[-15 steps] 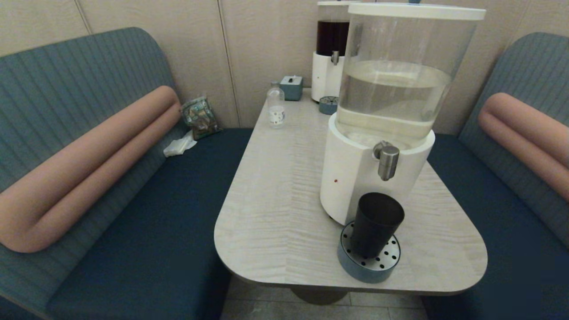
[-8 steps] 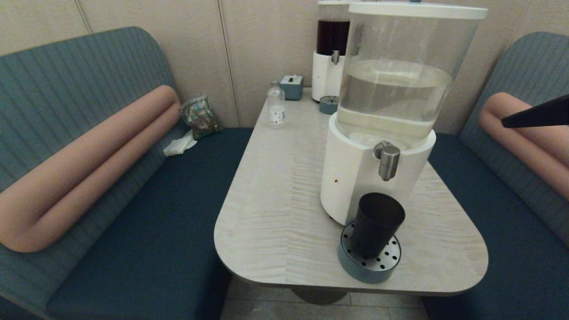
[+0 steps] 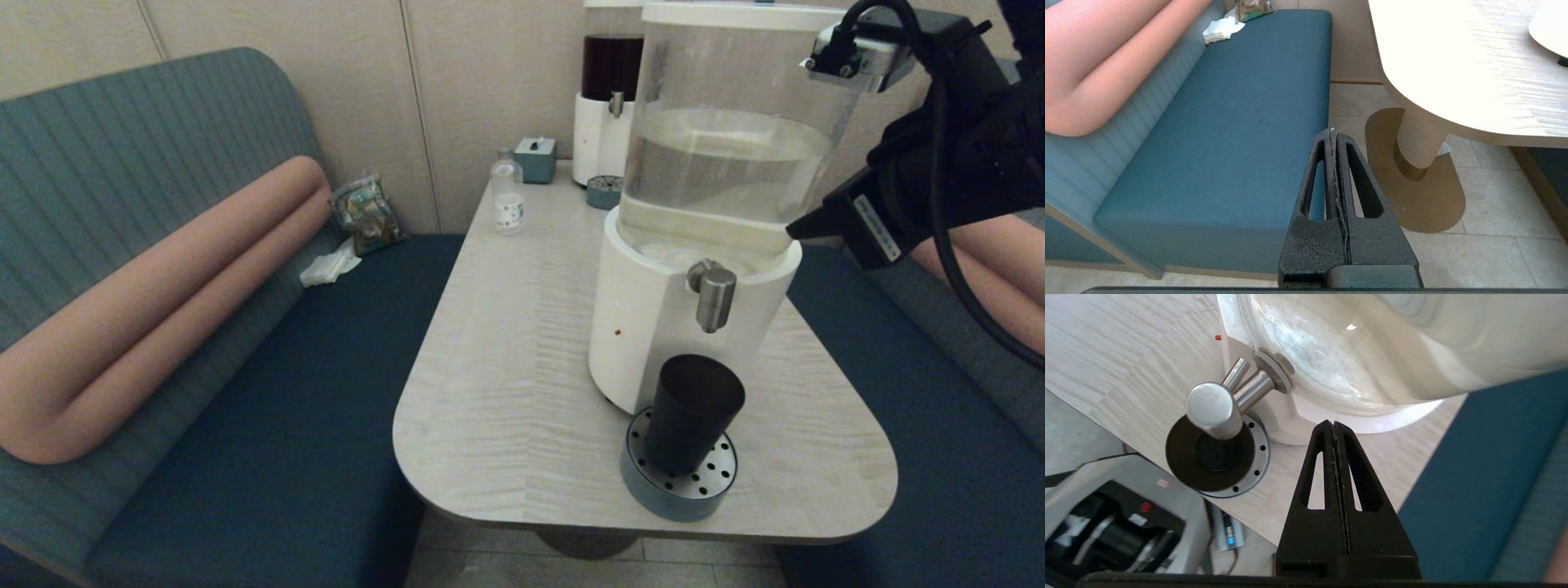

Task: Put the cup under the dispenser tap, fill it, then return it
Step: Turn on the faucet

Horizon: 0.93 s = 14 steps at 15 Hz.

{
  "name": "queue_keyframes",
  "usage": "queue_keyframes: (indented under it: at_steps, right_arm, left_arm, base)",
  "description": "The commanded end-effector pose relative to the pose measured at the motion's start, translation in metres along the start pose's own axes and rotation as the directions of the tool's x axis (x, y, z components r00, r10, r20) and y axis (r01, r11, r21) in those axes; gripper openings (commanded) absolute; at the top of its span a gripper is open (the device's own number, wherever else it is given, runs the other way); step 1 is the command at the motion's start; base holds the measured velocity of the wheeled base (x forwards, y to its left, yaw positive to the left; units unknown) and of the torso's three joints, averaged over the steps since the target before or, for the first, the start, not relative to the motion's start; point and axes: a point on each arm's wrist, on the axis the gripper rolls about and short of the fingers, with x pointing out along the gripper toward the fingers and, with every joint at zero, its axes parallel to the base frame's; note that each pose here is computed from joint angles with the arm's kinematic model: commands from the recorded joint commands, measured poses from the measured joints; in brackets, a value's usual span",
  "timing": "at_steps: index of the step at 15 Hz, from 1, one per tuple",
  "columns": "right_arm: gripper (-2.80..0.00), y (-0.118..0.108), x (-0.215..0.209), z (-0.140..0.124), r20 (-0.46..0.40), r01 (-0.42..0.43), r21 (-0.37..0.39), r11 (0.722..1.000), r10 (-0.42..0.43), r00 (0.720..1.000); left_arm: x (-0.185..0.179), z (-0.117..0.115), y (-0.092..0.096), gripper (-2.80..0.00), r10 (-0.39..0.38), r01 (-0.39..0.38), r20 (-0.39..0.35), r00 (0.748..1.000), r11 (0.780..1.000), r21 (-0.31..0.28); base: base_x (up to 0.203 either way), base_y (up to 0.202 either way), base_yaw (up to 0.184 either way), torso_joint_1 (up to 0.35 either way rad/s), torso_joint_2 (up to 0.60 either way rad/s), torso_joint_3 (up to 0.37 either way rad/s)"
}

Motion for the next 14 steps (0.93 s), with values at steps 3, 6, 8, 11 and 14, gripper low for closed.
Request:
queue_keyframes:
  at_steps: [3, 6, 8, 11, 14]
  right_arm:
    - [-2.8, 0.005, 0.018, 0.0, -0.044, -0.013, 0.077, 0.997, 0.017, 0.999]
    - [-2.8, 0.008, 0.024, 0.001, -0.053, -0.018, 0.176, 0.984, 0.028, 0.998]
    - [-2.8, 0.009, 0.025, 0.001, -0.038, -0.056, 0.21, 0.976, 0.065, 0.997]
    - [-2.8, 0.01, 0.027, 0.002, -0.033, -0.076, 0.216, 0.973, 0.086, 0.996]
    - [-2.8, 0.012, 0.034, 0.002, -0.041, -0.089, 0.215, 0.973, 0.1, 0.994]
  left_arm:
    - [0.0, 0.0, 0.0, -2.8, 0.001, -0.001, 0.0, 1.0, 1.0, 0.0]
    - [0.0, 0.0, 0.0, -2.8, 0.0, 0.0, 0.0, 1.0, 1.0, 0.0]
    - [0.0, 0.0, 0.0, -2.8, 0.001, -0.001, -0.002, 1.0, 1.0, 0.0]
    - [0.0, 0.0, 0.0, -2.8, 0.001, -0.001, 0.0, 1.0, 1.0, 0.0]
    - [0.0, 0.0, 0.0, -2.8, 0.001, -0.001, 0.0, 1.0, 1.0, 0.0]
  base:
    - [0.0, 0.0, 0.0, 0.0, 0.0, 0.0]
    - [0.0, 0.0, 0.0, 0.0, 0.0, 0.0]
    - [0.0, 0.0, 0.0, 0.0, 0.0, 0.0]
    - [0.0, 0.0, 0.0, 0.0, 0.0, 0.0]
    - [0.0, 0.0, 0.0, 0.0, 0.0, 0.0]
